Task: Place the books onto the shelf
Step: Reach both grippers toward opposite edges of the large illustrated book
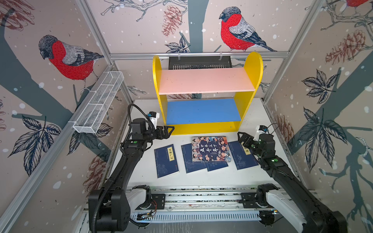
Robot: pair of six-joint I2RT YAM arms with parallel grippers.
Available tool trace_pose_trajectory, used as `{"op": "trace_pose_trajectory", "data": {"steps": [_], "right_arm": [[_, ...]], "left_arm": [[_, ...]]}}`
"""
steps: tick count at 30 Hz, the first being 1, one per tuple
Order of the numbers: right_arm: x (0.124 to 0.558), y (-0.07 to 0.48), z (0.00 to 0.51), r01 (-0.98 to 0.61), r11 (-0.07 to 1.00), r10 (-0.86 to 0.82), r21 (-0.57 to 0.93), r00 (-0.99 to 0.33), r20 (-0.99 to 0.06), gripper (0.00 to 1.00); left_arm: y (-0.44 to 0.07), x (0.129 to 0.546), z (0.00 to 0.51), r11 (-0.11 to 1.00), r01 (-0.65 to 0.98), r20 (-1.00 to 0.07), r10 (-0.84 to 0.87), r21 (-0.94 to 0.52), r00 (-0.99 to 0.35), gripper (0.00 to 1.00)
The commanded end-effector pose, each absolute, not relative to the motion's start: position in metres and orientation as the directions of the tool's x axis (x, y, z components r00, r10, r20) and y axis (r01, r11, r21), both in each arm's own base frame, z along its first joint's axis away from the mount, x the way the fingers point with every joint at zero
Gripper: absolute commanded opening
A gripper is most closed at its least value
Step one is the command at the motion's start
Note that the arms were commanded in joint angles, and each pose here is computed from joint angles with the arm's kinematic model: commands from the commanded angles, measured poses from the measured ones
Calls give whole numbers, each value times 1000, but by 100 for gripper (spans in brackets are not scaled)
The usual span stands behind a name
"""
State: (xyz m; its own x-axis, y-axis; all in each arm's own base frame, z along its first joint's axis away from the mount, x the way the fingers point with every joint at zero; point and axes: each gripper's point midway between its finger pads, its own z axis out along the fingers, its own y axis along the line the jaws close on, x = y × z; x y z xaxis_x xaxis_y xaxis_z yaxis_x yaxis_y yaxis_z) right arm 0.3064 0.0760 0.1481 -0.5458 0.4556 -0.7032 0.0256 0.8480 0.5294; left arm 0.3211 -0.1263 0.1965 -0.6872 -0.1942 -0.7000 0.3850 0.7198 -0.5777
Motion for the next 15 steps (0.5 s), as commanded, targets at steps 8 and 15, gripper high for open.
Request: {"op": "trace_pose_trajectory", "data": {"steps": [8,15], "right_arm": [[296,132,96,-66,829,297,555,-789,-538,89],[289,151,79,-100,812,244,576,-837,-490,81]], "left_arm": [[-206,296,154,610,392,-569,-118,-688,-814,97],[-233,283,121,592,420,-531,-16,-688,-847,96]]}}
